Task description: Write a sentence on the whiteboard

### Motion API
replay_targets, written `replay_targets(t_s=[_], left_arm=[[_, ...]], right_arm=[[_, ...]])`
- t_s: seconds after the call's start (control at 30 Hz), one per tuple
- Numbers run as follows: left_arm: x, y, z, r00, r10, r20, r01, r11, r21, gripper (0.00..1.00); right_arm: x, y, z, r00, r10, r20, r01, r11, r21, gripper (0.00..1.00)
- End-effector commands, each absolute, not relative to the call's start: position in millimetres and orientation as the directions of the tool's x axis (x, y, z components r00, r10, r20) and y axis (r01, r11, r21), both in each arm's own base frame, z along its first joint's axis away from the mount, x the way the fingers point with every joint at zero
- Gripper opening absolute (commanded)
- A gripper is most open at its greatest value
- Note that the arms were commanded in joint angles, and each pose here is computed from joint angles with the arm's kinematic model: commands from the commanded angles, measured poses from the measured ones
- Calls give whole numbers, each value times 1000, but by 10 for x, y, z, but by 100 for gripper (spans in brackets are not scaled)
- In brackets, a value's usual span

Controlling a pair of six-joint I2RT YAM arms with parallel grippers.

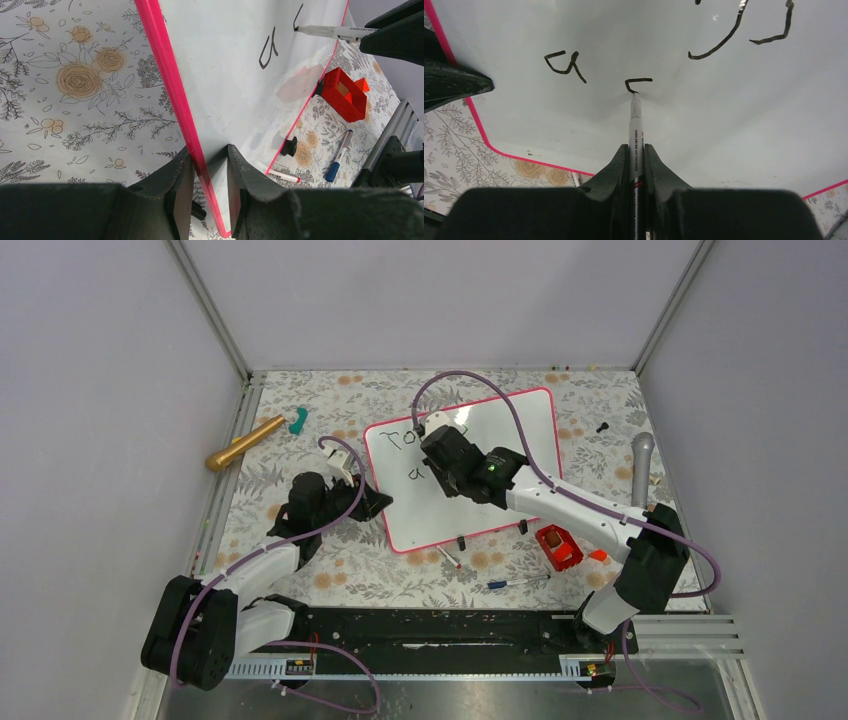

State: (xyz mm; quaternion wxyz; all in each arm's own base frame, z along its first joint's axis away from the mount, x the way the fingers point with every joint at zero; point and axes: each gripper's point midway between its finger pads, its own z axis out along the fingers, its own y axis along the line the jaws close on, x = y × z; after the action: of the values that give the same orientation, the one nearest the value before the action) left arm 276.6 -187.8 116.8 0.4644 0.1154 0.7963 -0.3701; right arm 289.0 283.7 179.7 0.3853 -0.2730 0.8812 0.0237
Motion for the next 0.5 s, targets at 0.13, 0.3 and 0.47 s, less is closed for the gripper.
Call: replay_targets(t_s=[0.13,0.3,0.47], left_arm=[[2899,-1818,1269,-467,-141,-873,540,736,-408,13],[2901,-1818,1270,-467,-141,-873,540,736,-408,13],[2900,-1817,1264,-468,-141,-872,539,737,-409,13]], right_arm=[[3087,2665,1989,-535,-451,-714,-422,875,-237,0],[3116,2731,2037,-528,-447,-722,-433,873,-224,0],[3150,2781,2069,-523,-445,-727,-439,872,-218,0]])
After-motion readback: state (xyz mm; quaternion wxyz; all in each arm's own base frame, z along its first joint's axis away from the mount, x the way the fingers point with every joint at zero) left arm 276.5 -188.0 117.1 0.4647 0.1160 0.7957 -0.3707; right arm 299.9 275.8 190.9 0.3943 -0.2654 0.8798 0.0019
